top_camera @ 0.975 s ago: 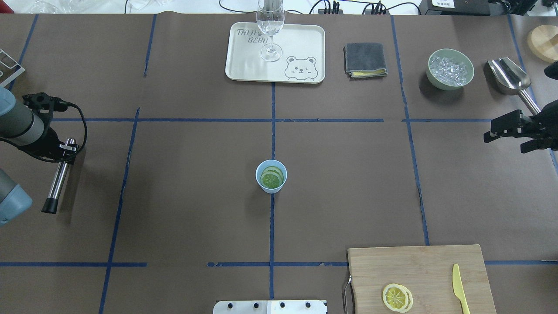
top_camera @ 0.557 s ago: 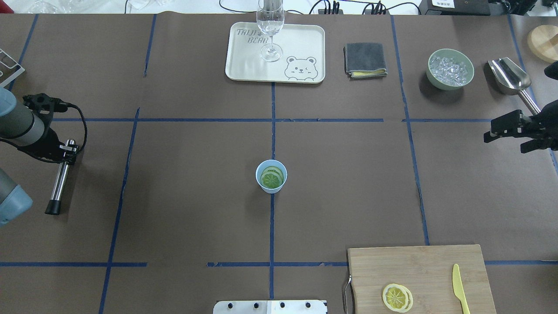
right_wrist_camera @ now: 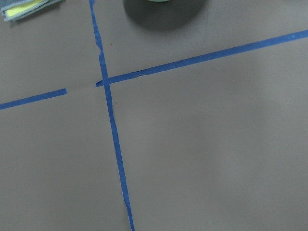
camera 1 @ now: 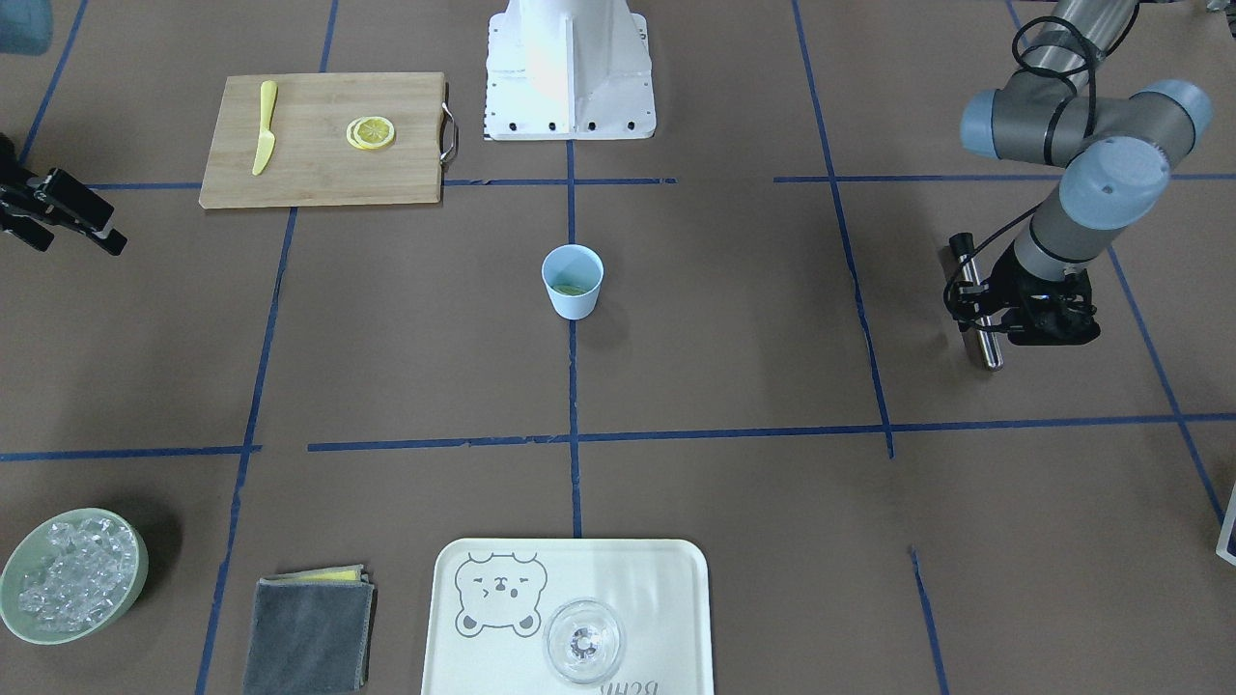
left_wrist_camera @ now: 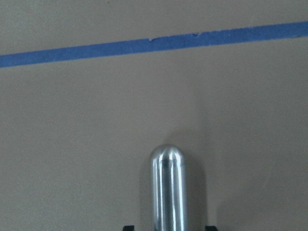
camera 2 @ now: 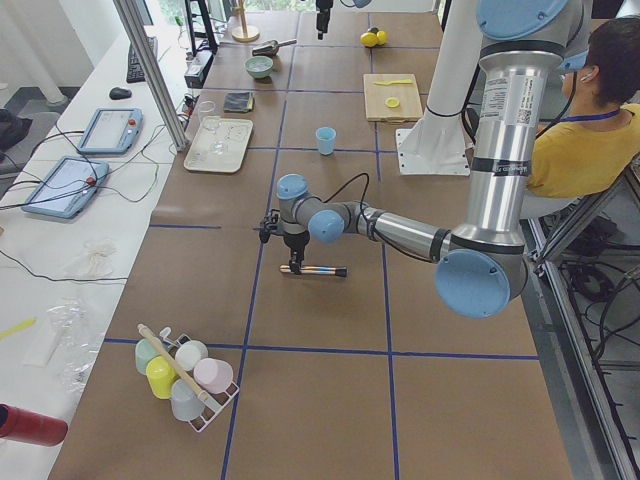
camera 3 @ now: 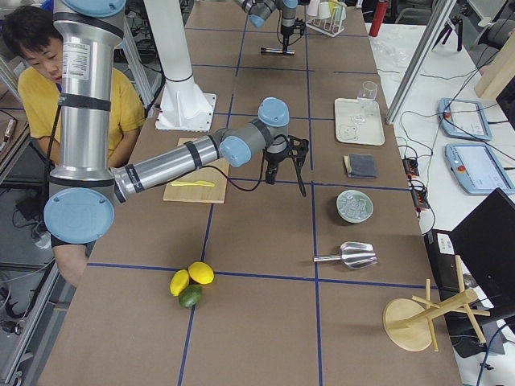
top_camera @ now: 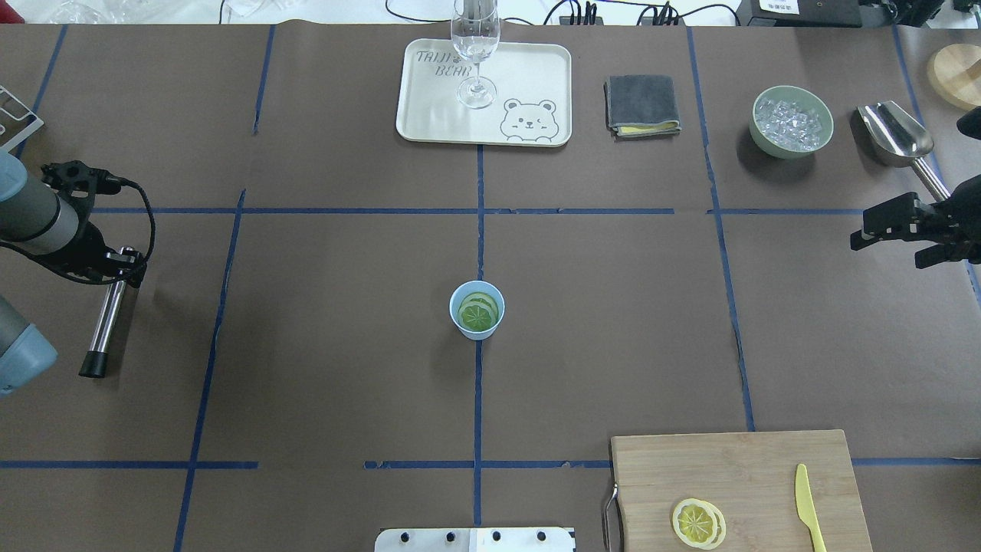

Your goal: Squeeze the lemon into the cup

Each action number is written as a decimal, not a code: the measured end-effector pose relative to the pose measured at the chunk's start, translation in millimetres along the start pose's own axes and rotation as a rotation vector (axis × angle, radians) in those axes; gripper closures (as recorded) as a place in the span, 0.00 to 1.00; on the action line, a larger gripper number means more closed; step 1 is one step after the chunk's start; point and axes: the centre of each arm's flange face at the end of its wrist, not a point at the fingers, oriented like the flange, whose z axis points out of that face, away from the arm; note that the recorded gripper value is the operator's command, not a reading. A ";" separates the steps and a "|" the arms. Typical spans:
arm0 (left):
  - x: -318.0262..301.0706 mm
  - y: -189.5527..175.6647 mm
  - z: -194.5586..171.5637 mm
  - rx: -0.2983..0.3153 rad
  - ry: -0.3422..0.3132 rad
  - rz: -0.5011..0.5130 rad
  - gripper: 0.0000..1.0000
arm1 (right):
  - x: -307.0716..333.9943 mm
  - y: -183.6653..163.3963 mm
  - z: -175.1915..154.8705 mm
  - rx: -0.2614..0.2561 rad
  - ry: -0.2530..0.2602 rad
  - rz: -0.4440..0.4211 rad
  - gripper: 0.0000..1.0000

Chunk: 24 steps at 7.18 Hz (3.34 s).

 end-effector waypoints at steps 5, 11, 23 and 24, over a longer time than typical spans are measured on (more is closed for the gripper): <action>-126.2 -27.4 -163.1 0.206 0.136 0.201 0.00 | 149.8 -70.8 -3.0 -0.001 0.062 -0.233 0.00; -288.9 43.5 -120.8 0.049 0.112 0.140 0.00 | 256.1 -81.7 -6.8 -0.037 0.136 -0.272 0.00; -308.0 18.1 -132.1 -0.087 0.118 -0.028 0.00 | 278.0 -69.5 5.1 -0.070 0.131 -0.247 0.00; -313.2 15.7 -125.8 -0.087 0.119 0.008 0.00 | 276.3 -71.0 4.8 -0.069 0.127 -0.249 0.00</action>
